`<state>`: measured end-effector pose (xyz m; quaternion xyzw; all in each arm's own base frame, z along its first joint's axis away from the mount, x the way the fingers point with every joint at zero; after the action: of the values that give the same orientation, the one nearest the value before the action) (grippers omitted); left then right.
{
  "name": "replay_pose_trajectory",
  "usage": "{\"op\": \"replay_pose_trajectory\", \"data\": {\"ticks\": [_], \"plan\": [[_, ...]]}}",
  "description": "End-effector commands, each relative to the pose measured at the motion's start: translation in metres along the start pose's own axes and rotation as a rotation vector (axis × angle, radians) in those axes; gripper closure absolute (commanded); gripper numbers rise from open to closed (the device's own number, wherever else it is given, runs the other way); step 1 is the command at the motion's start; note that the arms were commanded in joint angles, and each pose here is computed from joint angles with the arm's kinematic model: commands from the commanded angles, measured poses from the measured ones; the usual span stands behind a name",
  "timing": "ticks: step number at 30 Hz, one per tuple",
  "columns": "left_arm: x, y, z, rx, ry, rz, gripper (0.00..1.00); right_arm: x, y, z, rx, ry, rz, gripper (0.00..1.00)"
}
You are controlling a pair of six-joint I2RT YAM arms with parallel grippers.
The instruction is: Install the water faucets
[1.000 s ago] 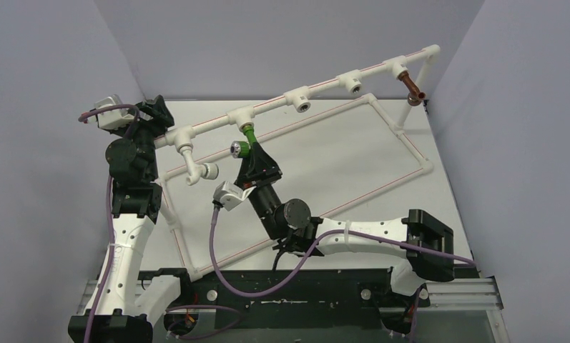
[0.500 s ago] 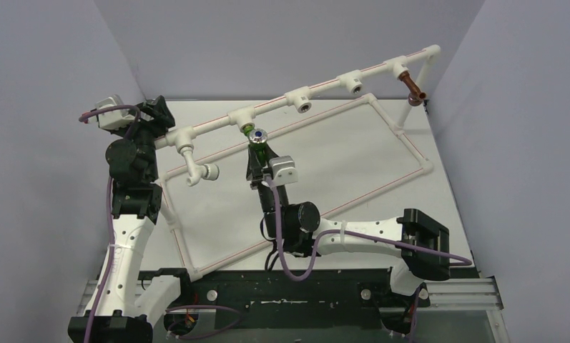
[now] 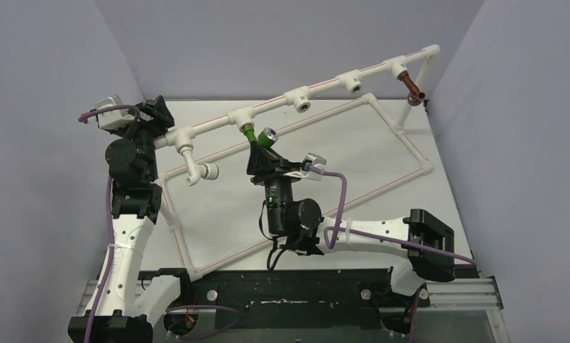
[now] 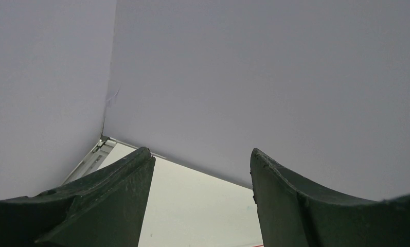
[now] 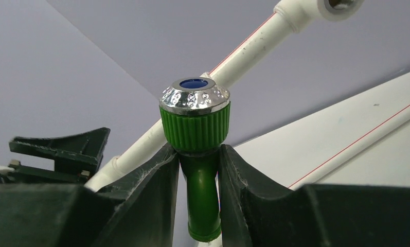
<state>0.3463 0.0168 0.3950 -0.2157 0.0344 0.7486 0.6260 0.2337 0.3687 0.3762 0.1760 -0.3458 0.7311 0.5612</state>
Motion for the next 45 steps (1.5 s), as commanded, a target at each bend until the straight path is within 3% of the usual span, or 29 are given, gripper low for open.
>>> {"op": "replay_pose_trajectory", "data": {"ticks": [1,10,19,24,30,33,40,45], "plan": [[0.053,0.034,-0.126,0.453,-0.121,0.147,0.34,0.009,0.003,0.005,0.02,-0.362,-0.016,1.0],[0.054,0.035,-0.128,0.455,-0.123,0.152,0.34,0.007,0.011,-0.006,0.1,-0.695,-0.083,1.0],[0.055,0.035,-0.128,0.456,-0.124,0.154,0.34,0.025,0.018,-0.022,0.274,-0.957,-0.13,1.0],[0.055,0.034,-0.128,0.455,-0.125,0.157,0.34,0.028,0.023,-0.016,0.299,-1.053,-0.127,1.0],[0.055,0.034,-0.128,0.455,-0.128,0.159,0.34,0.029,0.026,-0.013,0.315,-1.056,-0.124,1.0],[0.055,0.035,-0.128,0.455,-0.127,0.158,0.34,0.026,0.029,-0.015,0.326,-1.056,-0.126,0.86],[0.056,0.034,-0.128,0.457,-0.128,0.161,0.34,0.017,0.034,-0.018,0.341,-1.04,-0.134,0.39],[0.056,0.034,-0.129,0.46,-0.131,0.162,0.34,0.012,0.039,-0.022,0.367,-1.002,-0.142,0.23]]}}
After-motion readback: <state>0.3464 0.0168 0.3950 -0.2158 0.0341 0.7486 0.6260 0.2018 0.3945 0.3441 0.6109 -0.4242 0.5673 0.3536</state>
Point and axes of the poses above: each gripper's point midway between its finger pads, its own y axis back along the fingers, its own x axis along the line the jaws close on, z = x × y, the point moved 2 cm from there along y, back along the fingers
